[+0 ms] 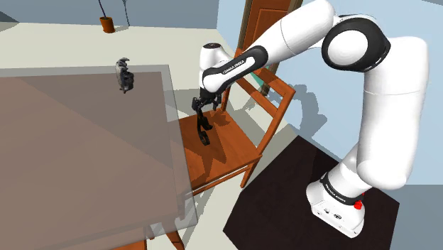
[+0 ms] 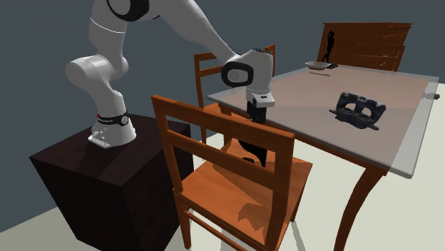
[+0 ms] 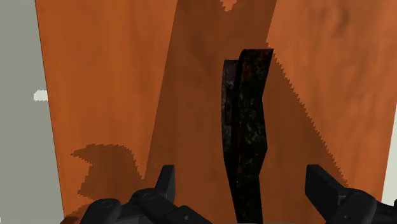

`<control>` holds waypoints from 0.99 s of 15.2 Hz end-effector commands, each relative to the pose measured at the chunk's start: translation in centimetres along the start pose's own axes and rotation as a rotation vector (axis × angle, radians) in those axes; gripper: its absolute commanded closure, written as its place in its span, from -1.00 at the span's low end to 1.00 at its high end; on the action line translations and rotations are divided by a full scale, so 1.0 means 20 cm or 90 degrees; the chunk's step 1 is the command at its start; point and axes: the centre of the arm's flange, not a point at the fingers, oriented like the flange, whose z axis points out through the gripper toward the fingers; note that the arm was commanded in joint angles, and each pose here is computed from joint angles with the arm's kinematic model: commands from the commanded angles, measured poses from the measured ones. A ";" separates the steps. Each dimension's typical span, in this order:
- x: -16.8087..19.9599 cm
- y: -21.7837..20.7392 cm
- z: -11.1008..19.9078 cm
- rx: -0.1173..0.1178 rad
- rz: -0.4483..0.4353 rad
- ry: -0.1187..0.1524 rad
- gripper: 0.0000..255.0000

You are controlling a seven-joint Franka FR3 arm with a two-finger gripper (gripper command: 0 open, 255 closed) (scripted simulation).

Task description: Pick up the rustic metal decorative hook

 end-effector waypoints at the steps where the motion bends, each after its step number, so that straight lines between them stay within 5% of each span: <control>1: 0.09 -0.06 0.09 0.001 0.007 0.000 -1.00; 11: 0.09 -0.07 0.30 0.001 0.008 0.000 -1.00; 12: 0.10 -0.07 0.30 0.001 0.008 0.000 1.00; 15: 0.10 -0.07 0.29 0.001 0.008 0.000 1.00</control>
